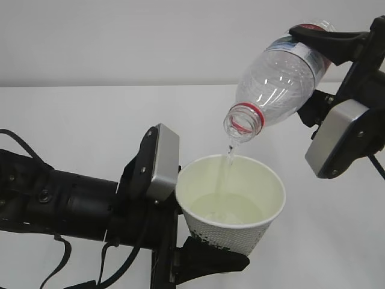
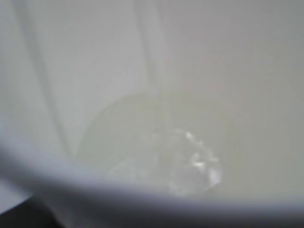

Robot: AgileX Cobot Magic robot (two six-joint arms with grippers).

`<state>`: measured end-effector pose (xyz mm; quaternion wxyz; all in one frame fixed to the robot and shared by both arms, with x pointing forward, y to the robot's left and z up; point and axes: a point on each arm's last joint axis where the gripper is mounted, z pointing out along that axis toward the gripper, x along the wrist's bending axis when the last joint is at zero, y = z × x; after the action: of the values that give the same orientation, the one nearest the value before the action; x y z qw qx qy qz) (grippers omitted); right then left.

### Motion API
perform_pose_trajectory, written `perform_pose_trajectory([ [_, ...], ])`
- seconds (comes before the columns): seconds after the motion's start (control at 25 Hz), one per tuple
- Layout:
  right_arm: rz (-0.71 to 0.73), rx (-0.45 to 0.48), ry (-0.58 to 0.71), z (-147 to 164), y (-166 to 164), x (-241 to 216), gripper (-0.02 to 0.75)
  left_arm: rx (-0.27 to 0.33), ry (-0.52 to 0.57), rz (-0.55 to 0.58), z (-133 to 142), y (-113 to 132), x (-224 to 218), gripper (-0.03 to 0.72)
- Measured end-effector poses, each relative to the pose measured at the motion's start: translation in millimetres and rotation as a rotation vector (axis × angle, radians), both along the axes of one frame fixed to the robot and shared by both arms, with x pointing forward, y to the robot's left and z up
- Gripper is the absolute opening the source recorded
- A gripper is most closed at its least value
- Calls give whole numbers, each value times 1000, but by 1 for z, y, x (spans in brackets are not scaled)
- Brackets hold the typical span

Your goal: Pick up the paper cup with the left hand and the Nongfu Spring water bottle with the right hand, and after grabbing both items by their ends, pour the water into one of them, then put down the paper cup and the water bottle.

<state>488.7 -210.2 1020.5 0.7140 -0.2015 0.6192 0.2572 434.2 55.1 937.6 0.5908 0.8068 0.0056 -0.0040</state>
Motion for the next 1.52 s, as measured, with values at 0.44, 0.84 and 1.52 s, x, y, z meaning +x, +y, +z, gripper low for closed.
perform_pose_trajectory([
  [0.44, -1, -3, -3, 0, 0, 0, 508, 0, 0, 0, 0, 0, 0, 493],
  [0.84, -9, -15, -15, 0, 0, 0, 508, -5, 5, 14, 0, 0, 1, 493],
  [1.52, -10, -16, -19, 1, -1, 0, 508, -5, 5, 15, 0, 0, 1, 493],
])
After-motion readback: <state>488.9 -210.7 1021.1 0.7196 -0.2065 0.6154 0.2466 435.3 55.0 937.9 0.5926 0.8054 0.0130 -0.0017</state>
